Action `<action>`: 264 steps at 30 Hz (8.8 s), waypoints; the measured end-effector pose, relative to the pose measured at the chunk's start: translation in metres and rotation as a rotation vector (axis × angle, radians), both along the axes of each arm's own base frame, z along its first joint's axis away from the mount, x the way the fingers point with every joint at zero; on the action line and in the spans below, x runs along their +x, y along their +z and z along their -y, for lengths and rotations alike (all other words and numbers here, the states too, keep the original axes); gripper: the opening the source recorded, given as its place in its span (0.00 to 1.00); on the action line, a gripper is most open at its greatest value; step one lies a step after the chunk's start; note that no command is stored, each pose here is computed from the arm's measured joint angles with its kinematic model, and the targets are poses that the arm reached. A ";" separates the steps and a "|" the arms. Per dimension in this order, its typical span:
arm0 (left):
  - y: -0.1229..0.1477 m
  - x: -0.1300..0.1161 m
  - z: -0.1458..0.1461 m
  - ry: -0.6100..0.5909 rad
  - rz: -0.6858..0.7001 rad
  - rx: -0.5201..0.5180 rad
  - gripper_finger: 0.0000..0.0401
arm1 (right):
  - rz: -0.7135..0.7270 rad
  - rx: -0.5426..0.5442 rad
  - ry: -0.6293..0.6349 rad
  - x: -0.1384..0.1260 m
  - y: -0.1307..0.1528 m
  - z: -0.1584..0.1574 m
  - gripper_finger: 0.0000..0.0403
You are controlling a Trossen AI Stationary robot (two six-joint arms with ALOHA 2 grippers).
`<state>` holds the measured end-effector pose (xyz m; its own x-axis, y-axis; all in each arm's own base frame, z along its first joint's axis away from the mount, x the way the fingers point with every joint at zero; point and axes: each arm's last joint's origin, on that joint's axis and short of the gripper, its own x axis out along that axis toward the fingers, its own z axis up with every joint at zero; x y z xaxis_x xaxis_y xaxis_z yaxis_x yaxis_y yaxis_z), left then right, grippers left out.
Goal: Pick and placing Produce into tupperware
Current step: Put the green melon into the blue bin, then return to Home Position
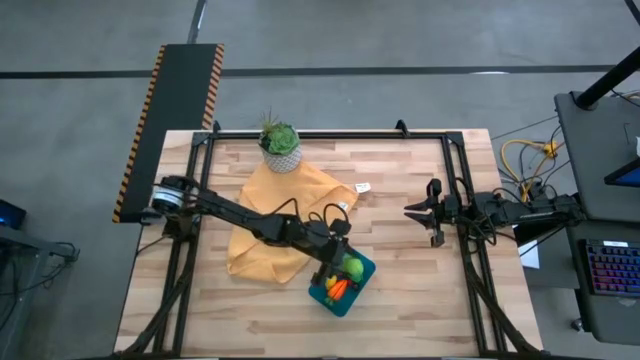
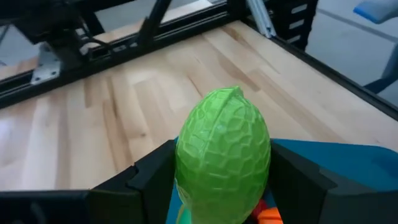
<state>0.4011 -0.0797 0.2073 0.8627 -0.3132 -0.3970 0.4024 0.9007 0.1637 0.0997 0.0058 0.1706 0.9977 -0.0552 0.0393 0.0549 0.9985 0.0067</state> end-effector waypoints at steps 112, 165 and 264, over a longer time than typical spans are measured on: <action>0.150 -0.219 -0.066 0.506 0.352 0.290 0.00 | -0.001 0.025 0.001 0.000 0.000 0.000 0.16; -0.030 -0.305 -0.075 0.497 0.425 -0.204 0.00 | -0.051 0.025 0.000 0.000 -0.005 0.000 0.16; -0.044 -0.300 -0.071 0.421 0.346 -0.277 0.00 | -0.013 0.128 0.032 -0.002 -0.002 -0.001 0.16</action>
<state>0.1011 -0.0086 0.1635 0.9992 0.0309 -0.0240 -0.0319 0.9986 -0.0413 0.0977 0.0064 0.1682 0.9994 -0.0271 0.0206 0.0241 0.9908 0.1333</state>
